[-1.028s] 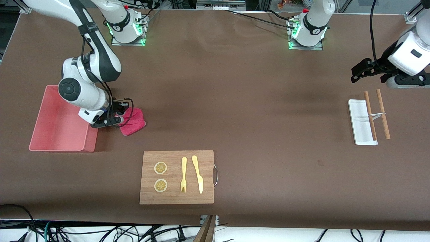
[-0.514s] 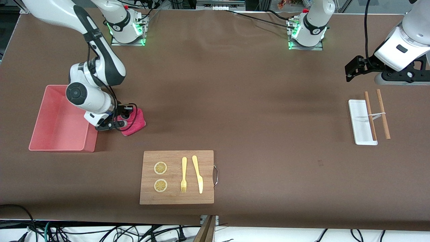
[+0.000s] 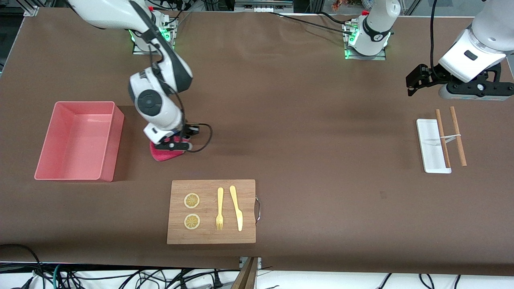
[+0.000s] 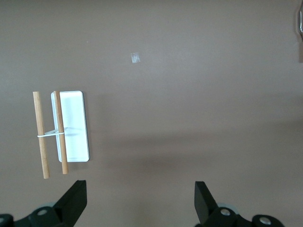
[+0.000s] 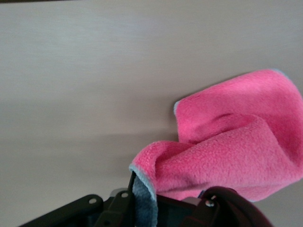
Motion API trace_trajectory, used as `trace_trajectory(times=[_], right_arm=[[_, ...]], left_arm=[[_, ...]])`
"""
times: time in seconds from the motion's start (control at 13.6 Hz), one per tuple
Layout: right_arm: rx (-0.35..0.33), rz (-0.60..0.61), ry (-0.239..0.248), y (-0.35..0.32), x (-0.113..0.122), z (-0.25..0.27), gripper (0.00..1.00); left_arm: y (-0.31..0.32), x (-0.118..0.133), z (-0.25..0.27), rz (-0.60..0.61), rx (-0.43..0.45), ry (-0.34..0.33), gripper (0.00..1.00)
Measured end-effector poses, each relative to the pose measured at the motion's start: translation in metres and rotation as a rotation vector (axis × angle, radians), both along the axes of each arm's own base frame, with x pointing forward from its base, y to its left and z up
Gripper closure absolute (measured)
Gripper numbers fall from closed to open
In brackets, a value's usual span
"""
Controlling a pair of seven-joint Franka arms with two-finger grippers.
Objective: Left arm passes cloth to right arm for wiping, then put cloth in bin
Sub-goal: 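Rub the cloth across the table surface with the right gripper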
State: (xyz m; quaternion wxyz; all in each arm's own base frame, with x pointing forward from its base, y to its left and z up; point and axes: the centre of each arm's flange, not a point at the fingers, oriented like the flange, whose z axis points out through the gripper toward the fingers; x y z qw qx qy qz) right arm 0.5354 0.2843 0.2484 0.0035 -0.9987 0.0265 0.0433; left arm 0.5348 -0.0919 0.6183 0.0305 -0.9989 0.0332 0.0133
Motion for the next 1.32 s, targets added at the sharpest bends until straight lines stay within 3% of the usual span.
trace_trajectory(times=[0.66, 0.88, 1.32], right_arm=[[0.087, -0.194, -0.005, 0.158, -0.026, 0.012, 1.00], [0.047, -0.198, 0.020, 0.135, -0.010, 0.008, 1.00], [-0.002, -0.114, 0.129, 0.000, 0.052, -0.001, 1.00]], left_arm=[[-0.030, -0.007, -0.001, -0.056, 0.003, 0.005, 0.00], [-0.035, -0.008, 0.000, -0.065, 0.003, 0.005, 0.00], [-0.035, -0.008, 0.000, -0.065, 0.003, 0.004, 0.00]])
